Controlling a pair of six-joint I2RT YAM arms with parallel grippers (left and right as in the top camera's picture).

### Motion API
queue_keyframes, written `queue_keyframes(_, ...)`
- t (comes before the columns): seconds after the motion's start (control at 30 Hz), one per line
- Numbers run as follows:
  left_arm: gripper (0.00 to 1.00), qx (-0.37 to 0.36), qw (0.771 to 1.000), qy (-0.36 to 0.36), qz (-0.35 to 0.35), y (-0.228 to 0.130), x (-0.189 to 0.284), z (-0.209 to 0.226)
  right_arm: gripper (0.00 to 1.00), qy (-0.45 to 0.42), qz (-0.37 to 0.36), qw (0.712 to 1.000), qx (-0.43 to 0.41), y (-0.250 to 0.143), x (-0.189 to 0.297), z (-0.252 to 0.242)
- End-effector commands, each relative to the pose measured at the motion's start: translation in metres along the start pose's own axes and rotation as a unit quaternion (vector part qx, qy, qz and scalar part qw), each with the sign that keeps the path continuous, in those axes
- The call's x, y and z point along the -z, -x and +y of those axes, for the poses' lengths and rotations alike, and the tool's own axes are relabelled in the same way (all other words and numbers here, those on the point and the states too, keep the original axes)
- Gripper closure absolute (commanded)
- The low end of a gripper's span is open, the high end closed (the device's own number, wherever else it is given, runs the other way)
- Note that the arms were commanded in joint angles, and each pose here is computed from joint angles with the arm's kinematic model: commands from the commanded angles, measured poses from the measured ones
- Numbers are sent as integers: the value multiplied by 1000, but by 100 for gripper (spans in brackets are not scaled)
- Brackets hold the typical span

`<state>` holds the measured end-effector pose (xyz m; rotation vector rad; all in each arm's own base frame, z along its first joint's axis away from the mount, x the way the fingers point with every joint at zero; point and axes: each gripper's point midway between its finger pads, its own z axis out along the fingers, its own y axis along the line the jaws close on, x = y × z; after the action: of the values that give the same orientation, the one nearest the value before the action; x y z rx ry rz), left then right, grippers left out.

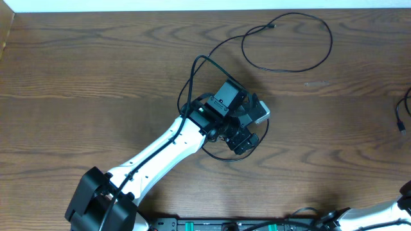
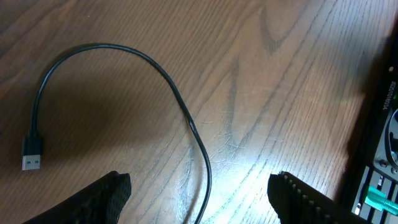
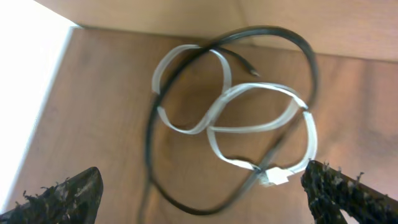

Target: Untangle cables

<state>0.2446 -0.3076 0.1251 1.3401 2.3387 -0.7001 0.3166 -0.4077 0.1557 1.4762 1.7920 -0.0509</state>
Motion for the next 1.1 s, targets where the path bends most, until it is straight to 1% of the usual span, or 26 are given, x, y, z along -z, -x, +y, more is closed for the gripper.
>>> queue_keyframes(0.0,24,7,1000,1,-3,2,2,1,1,96,16,994,-41,4,5,37)
queue_keyframes(0.03,24,7,1000,1,-3,2,2,1,1,116,18,992,-38,5,6,44)
queue_keyframes(0.07,24,7,1000,1,-3,2,2,1,1,158,21,987,-32,6,11,60)
queue_keyframes(0.13,24,7,1000,1,-3,2,2,1,1,195,30,980,-39,7,16,73)
queue_keyframes(0.17,24,7,1000,1,-3,2,2,1,1,206,40,977,-50,4,18,77)
queue_keyframes(0.27,24,7,1000,1,-3,2,2,1,1,208,56,976,-42,-5,19,80)
queue_keyframes(0.33,24,7,1000,1,-3,2,2,1,1,227,64,972,-8,-13,21,89)
queue_keyframes(0.4,24,6,1000,2,-5,3,2,1,1,264,75,960,57,-28,26,110)
queue_keyframes(0.47,24,5,1000,2,-7,4,2,2,1,278,82,953,91,-40,28,122)
queue_keyframes(0.6,24,12,1000,7,-7,5,2,4,1,309,110,925,191,-93,32,170)
queue_keyframes(0.63,24,22,1000,18,-5,4,2,7,1,308,118,920,210,-107,33,180)
queue_keyframes(0.67,24,43,998,50,0,1,3,18,1,302,132,913,242,-133,34,193)
queue_keyframes(0.73,24,60,995,81,3,-1,4,29,1,295,146,900,286,-162,37,207)
queue_keyframes(0.77,24,61,995,85,2,0,5,31,1,293,154,891,311,-179,39,213)
queue_keyframes(0.8,24,63,994,85,1,0,5,33,1,291,165,879,341,-200,44,221)
queue_keyframes(0.87,24,76,993,89,-2,0,7,38,1,287,189,842,415,-250,57,234)
queue_keyframes(0.9,24,82,992,91,-3,-1,8,40,1,285,198,829,439,-266,63,236)
queue_keyframes(0.93,24,96,991,94,-5,-1,10,45,1,278,212,802,485,-295,73,239)
queue_keyframes(1.0,24,122,987,100,-12,-2,14,54,1,276,226,756,548,-331,86,237)
queue_keyframes(1.07,24,183,976,111,-38,4,20,70,1,282,241,702,608,-364,100,234)
